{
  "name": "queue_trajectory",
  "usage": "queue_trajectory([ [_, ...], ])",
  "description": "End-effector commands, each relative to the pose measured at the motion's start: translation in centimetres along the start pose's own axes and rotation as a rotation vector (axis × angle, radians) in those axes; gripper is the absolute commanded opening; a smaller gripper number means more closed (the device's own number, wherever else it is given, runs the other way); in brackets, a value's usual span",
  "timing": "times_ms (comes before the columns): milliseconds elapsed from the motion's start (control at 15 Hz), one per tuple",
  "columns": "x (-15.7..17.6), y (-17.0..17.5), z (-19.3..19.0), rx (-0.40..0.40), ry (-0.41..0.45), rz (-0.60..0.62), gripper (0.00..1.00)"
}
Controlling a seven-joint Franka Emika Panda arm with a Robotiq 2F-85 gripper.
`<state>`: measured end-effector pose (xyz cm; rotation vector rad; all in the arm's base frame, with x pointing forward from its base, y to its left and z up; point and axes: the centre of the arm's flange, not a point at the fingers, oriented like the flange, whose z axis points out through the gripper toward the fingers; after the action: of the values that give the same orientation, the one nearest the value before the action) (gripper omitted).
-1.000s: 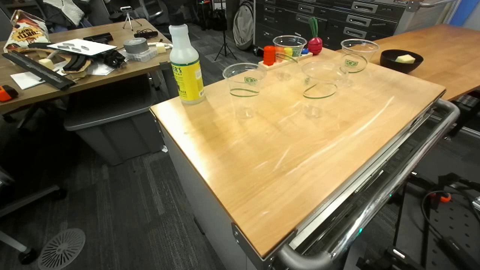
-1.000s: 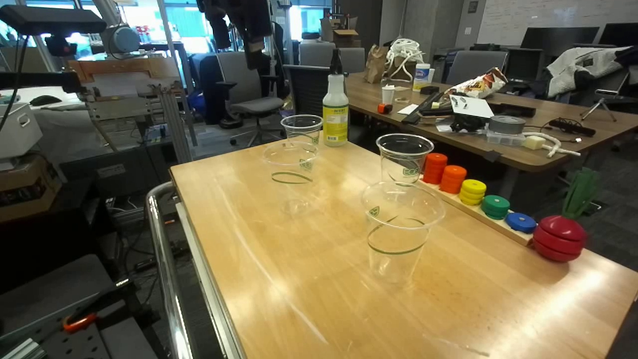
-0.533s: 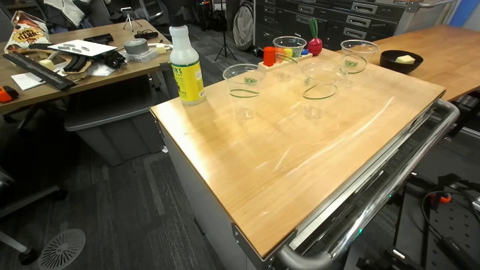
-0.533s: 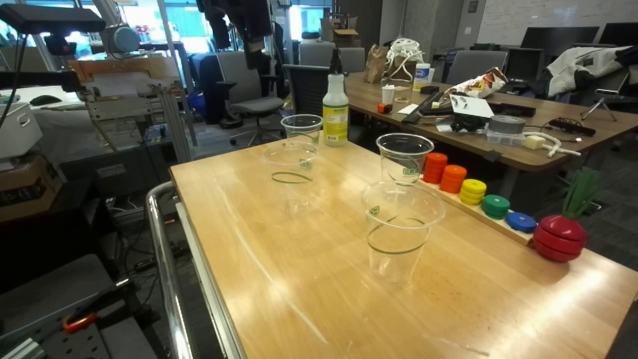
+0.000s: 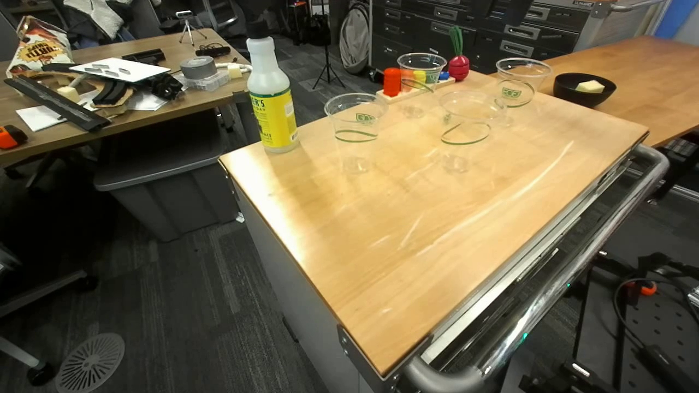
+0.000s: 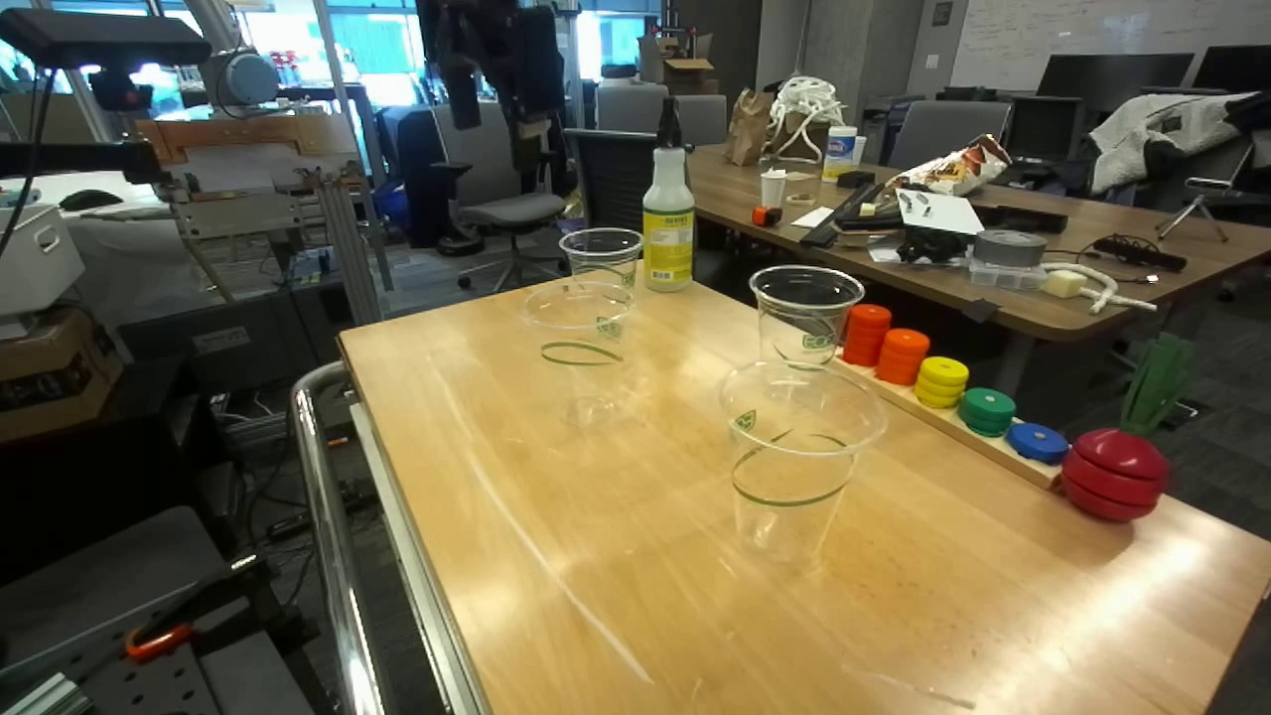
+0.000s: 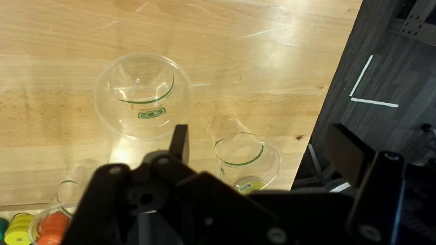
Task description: Stack the clear cups together
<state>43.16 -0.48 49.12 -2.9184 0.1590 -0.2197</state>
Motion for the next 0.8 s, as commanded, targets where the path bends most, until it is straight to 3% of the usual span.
queue_trajectory([
  [0, 4.9, -1.3, 1.4, -0.03, -0.009, 0.026, 1.0],
  [333, 9.3, -3.1, 5.1, -0.148, 0.026, 0.073, 1.0],
  [733, 12.2, -3.5, 9.2, -0.332, 0.057, 0.069, 1.0],
])
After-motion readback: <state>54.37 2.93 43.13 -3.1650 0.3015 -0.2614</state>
